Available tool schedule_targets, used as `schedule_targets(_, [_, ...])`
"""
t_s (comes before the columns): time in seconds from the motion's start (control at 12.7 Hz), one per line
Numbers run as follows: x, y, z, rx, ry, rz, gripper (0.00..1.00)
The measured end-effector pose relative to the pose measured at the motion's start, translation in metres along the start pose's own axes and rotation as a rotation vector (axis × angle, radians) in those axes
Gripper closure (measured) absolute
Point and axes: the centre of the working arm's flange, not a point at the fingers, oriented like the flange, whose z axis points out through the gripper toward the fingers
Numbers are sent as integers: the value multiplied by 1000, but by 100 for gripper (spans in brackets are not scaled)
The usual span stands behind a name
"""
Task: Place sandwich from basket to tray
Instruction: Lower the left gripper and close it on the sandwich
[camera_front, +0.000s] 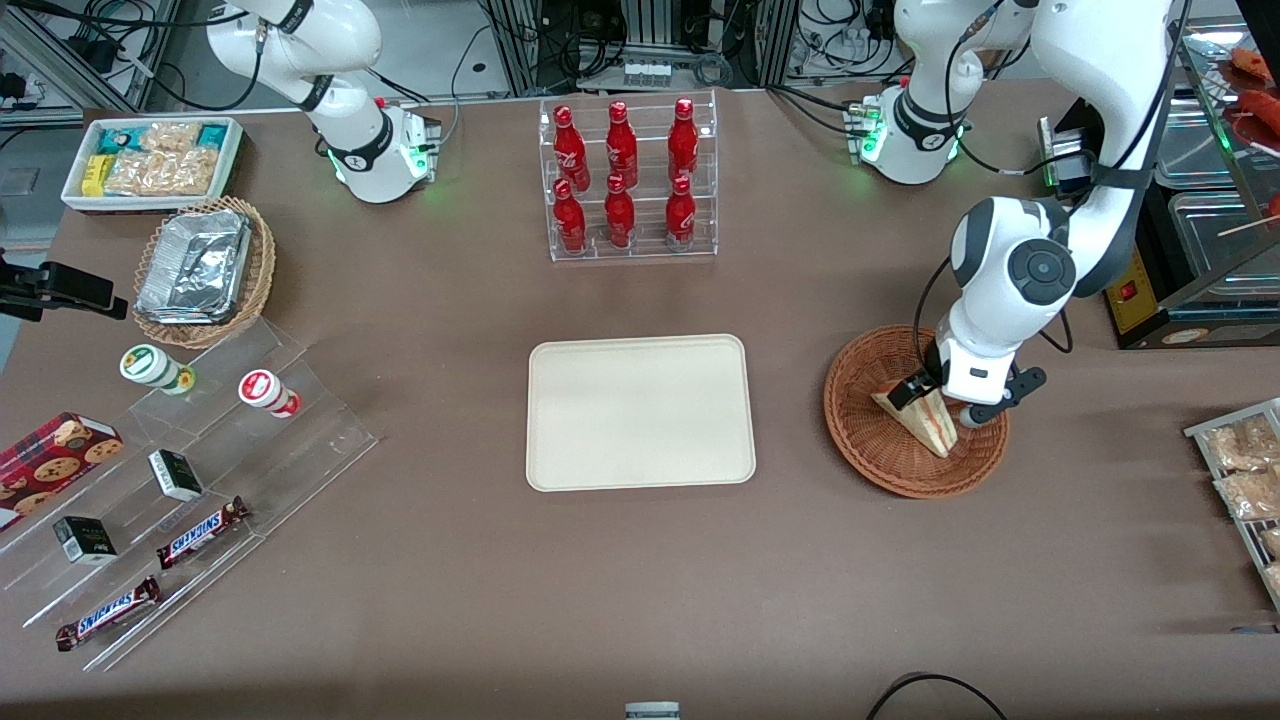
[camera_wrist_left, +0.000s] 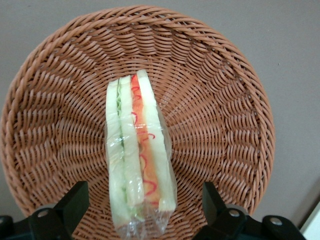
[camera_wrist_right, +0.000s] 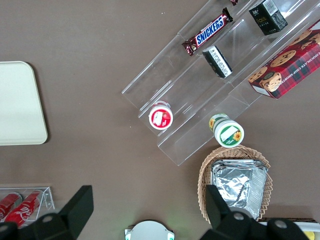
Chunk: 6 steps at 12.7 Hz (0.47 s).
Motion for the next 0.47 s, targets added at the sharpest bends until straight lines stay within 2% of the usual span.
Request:
schedule_targets(0.24, [-1,-1,16,7,-14,-1,4])
schedule_targets(0.47, [1,-2,19,31,6,40,41])
